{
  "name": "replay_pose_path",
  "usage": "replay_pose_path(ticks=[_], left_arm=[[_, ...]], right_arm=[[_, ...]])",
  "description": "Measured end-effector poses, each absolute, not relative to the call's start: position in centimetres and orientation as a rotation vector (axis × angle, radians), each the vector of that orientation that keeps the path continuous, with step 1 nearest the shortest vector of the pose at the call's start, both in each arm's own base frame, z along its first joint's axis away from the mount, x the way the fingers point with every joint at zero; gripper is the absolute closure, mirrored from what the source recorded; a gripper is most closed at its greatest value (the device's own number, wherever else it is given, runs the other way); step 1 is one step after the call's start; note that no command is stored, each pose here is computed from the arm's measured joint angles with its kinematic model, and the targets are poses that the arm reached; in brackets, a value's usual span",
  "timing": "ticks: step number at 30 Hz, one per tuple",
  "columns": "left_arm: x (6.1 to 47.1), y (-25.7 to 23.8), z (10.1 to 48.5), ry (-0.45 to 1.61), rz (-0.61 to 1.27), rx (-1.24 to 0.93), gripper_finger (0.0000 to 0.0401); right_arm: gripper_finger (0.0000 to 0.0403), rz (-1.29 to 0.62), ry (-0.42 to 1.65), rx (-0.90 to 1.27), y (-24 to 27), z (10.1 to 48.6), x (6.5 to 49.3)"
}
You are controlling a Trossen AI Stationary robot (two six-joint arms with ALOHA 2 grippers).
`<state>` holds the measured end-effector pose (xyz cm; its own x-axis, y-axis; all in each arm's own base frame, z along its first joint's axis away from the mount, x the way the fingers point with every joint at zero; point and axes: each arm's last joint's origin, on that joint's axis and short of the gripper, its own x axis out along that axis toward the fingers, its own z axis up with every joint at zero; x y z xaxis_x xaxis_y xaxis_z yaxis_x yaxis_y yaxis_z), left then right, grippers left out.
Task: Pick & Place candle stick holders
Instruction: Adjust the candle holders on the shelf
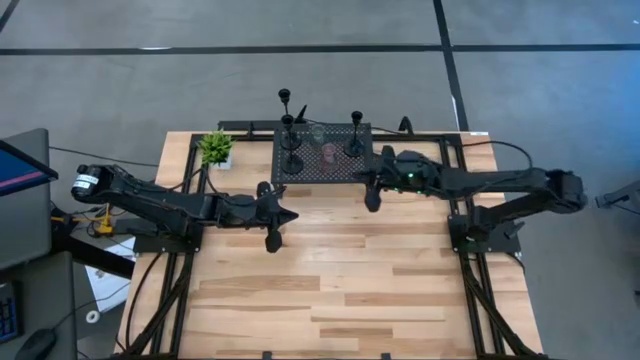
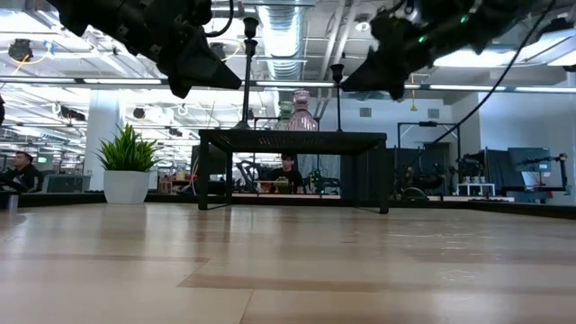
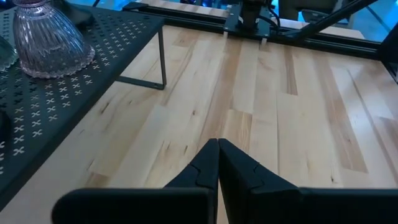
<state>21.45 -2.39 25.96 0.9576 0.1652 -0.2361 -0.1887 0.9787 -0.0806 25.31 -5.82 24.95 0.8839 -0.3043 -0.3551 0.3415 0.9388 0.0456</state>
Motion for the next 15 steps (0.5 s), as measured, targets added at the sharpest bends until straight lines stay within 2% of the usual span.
replay_pose_path(ticks=[7, 15], left_arm=[[21.5, -2.4, 26.0, 0.231, 0.180, -0.103, 0.0396], [21.5, -2.4, 26.0, 0.231, 0.180, -0.103, 0.0396]], right_arm=[[0.0403, -0.389, 0.315, 0.130, -7.0, 21.7, 28.1], [0.0403, -0.560, 0.276, 0.119, -9.0, 20.0, 29.1]])
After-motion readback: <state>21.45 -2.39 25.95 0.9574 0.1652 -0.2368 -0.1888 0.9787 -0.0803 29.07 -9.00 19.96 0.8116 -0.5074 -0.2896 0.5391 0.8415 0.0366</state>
